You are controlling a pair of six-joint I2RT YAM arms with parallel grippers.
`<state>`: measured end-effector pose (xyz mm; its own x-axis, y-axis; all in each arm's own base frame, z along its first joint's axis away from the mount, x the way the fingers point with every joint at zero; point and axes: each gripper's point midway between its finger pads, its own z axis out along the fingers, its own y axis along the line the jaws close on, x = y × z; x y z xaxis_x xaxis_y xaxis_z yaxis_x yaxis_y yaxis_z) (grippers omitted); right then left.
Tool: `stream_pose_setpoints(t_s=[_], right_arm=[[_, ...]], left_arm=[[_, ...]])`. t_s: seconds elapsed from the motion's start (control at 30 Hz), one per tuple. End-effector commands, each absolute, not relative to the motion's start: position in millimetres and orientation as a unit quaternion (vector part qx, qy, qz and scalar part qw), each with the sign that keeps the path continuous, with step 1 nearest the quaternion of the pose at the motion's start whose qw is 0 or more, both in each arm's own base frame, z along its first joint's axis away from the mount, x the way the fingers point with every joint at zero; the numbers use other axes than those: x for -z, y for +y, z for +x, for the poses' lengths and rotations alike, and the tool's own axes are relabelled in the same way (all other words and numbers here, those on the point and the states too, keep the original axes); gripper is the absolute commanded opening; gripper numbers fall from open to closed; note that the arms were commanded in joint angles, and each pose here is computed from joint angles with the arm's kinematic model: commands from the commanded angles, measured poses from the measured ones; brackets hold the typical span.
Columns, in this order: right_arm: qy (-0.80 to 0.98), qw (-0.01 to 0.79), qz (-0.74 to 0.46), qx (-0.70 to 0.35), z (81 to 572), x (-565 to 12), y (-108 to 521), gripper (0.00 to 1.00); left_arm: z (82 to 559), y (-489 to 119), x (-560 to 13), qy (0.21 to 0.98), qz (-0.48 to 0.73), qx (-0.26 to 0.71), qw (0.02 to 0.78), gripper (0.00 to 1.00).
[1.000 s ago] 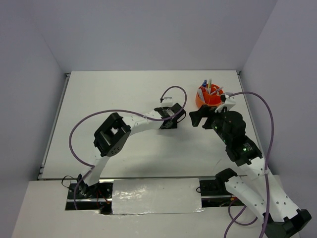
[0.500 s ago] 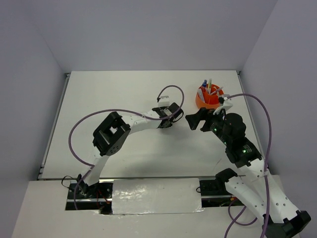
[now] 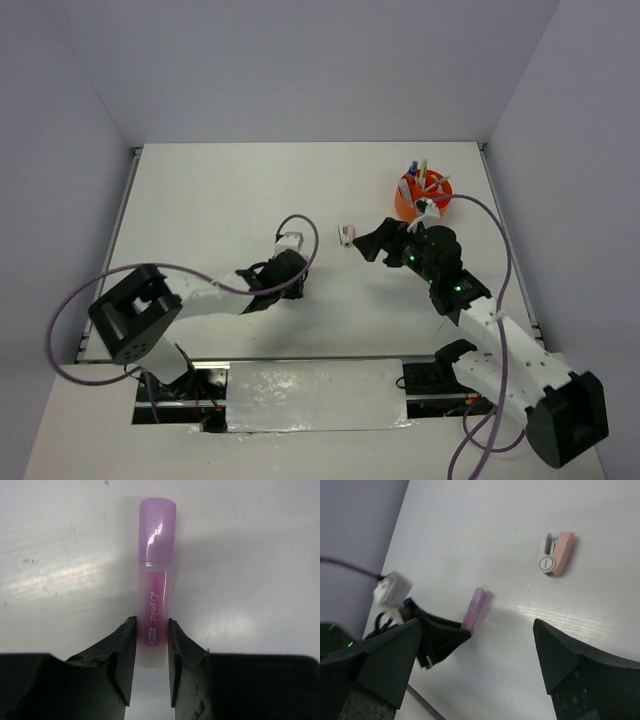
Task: Sort the stationery into containers
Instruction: Pick up the pen from the center of the board.
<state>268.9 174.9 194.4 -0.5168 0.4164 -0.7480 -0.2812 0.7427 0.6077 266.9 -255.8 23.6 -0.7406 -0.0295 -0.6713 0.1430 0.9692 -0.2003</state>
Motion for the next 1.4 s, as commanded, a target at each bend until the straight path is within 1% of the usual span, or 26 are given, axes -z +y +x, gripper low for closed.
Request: stream_pose_setpoints(t_s=[0.0,0.17,0.3,0.5,0.53,0.57,0.6,0.63,0.67,0.7,0.73,0.77,0.8,0.83,0.87,0.9,0.93,0.97,1.0,1.03,1.07,1.13,1.17,1.2,1.27,1.37], right_arm=[[0.760,0.473,0.052,-0.443,277,-208,210,1.00],[0.783,0.442,0.054,-0.434,278,-194,260,0.99],[0.805,0.420,0.075,-0.412,283,-175,282,0.94],[0.816,0.396,0.065,-0.416,271,-165,316,0.76],[0.816,0.395,0.061,-0.418,270,-165,320,0.68],[0.818,0.391,0.059,-0.418,270,-164,323,0.64],[0.818,0.388,0.054,-0.422,270,-163,328,0.54],[0.817,0.385,0.051,-0.426,269,-163,331,0.40],[0.816,0.383,0.050,-0.430,268,-164,333,0.40],[0.812,0.379,0.046,-0.441,265,-167,336,0.26],[0.811,0.376,0.045,-0.445,264,-167,337,0.20],[0.809,0.375,0.041,-0.451,262,-169,339,0.08],[0.806,0.377,0.038,-0.455,261,-172,339,0.00],[0.803,0.383,0.033,-0.455,262,-175,338,0.00],[0.795,0.397,0.027,-0.459,264,-185,335,0.00],[0.793,0.414,0.008,-0.448,271,-190,325,0.00],[0.778,0.444,0.002,-0.445,278,-211,314,0.00],[0.781,0.472,-0.023,-0.409,287,-213,298,0.00],[0.777,0.510,-0.007,-0.368,307,-222,271,0.00],[0.761,0.564,0.012,-0.320,326,-246,243,0.00],[0.760,0.599,-0.013,-0.254,338,-250,220,0.00],[0.746,0.652,0.026,-0.131,373,-267,159,0.00],[0.736,0.674,0.010,-0.070,385,-276,141,0.00],[0.740,0.672,0.021,-0.015,402,-269,115,0.00],[0.726,0.684,0.011,0.075,431,-289,85,0.00],[0.728,0.676,-0.021,0.116,457,-292,73,0.00]], left_arm=[[250,-283,-69,0.864,0.100,0.237,0.434,0.00],[225,-280,-102,0.814,0.132,0.302,0.478,0.00],[213,-280,-120,0.786,0.138,0.340,0.498,0.00],[207,-281,-142,0.760,0.146,0.365,0.518,0.00],[205,-282,-148,0.753,0.147,0.373,0.522,0.00],[204,-283,-150,0.749,0.152,0.378,0.522,0.00],[202,-282,-152,0.747,0.152,0.382,0.523,0.00],[201,-283,-154,0.743,0.153,0.385,0.525,0.00],[202,-282,-154,0.743,0.152,0.384,0.526,0.00],[202,-281,-154,0.745,0.151,0.382,0.526,0.00],[202,-280,-153,0.746,0.151,0.379,0.527,0.07],[205,-278,-154,0.747,0.144,0.373,0.530,0.13],[206,-276,-154,0.750,0.140,0.369,0.531,0.25],[207,-275,-152,0.756,0.137,0.363,0.528,0.73],[209,-276,-157,0.757,0.133,0.362,0.527,0.98],[210,-277,-157,0.763,0.134,0.358,0.522,0.99],[207,-274,-146,0.783,0.144,0.339,0.501,0.99],[206,-278,-158,0.785,0.144,0.345,0.495,0.99],[204,-275,-156,0.796,0.140,0.336,0.484,0.99],[199,-266,-150,0.821,0.129,0.318,0.457,0.99],[198,-260,-148,0.832,0.122,0.303,0.449,0.99],[189,-249,-146,0.846,0.117,0.293,0.430,0.99],[180,-243,-137,0.857,0.128,0.286,0.409,0.99],[175,-243,-138,0.857,0.135,0.290,0.403,0.99],[162,-239,-137,0.851,0.149,0.312,0.396,0.99],[158,-232,-136,0.847,0.150,0.314,0.402,0.99]])
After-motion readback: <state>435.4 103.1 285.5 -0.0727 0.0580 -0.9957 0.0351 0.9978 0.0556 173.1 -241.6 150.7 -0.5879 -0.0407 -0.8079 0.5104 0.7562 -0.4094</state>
